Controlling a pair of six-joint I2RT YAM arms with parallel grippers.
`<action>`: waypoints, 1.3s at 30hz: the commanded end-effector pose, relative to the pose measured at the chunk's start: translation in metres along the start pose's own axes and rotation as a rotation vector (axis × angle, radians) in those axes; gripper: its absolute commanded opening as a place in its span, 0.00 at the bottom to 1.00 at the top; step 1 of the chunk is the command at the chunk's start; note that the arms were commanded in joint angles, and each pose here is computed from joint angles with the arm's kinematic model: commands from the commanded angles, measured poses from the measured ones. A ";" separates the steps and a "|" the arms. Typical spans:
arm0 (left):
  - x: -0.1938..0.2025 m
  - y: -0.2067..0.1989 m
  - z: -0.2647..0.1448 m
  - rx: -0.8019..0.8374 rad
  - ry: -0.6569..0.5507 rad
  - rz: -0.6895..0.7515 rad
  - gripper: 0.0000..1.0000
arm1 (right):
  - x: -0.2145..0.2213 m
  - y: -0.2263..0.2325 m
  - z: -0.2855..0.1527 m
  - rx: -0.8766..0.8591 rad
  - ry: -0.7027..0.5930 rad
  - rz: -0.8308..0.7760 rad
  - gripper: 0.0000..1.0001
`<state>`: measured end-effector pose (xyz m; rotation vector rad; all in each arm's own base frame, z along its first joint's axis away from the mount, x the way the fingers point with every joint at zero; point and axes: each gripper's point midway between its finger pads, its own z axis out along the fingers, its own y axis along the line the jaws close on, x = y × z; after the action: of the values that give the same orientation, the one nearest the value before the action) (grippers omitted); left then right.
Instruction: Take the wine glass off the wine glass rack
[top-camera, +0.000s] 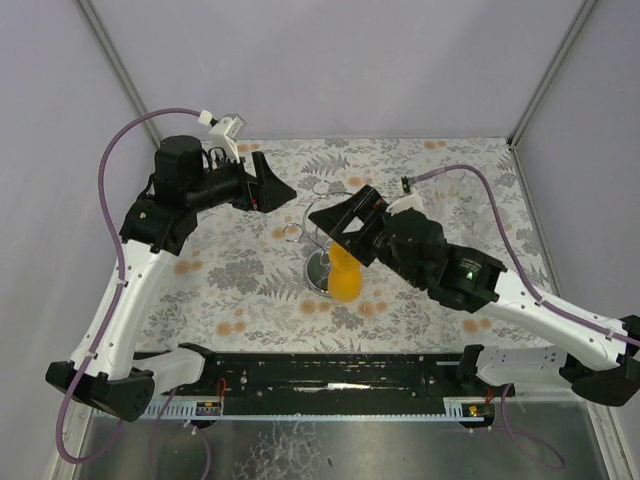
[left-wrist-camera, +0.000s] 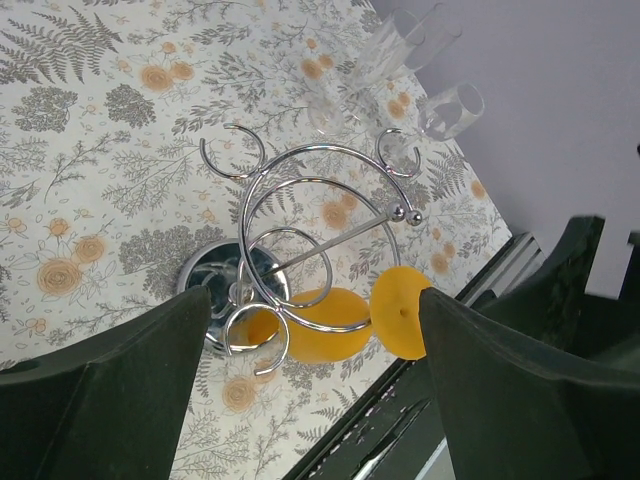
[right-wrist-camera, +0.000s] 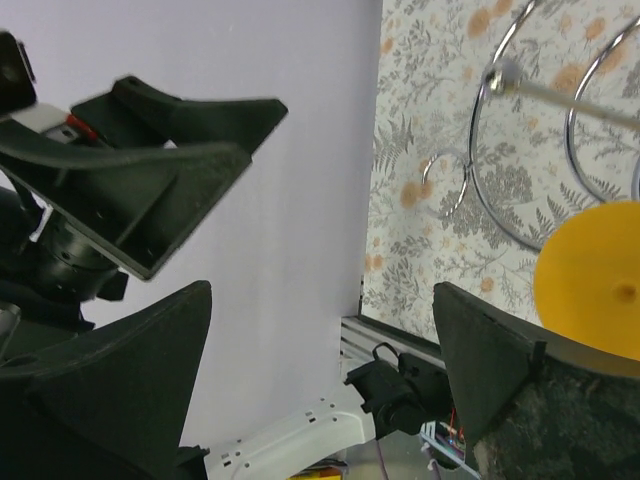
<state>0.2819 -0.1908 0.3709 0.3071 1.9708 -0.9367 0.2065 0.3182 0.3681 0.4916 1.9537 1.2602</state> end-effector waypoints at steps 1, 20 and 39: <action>-0.019 0.006 0.004 -0.013 -0.066 0.039 0.84 | 0.004 0.008 -0.001 -0.007 -0.116 0.090 0.98; -0.019 0.009 0.006 0.005 -0.053 0.041 0.84 | 0.049 -0.044 -0.059 0.115 -0.295 0.172 0.87; -0.014 0.008 0.005 0.019 -0.048 0.025 0.83 | 0.027 -0.072 -0.064 0.195 -0.480 0.207 0.79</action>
<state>0.2936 -0.1868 0.3629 0.2902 1.9913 -0.9316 0.1356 0.2714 0.2774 0.6545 1.8565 0.7200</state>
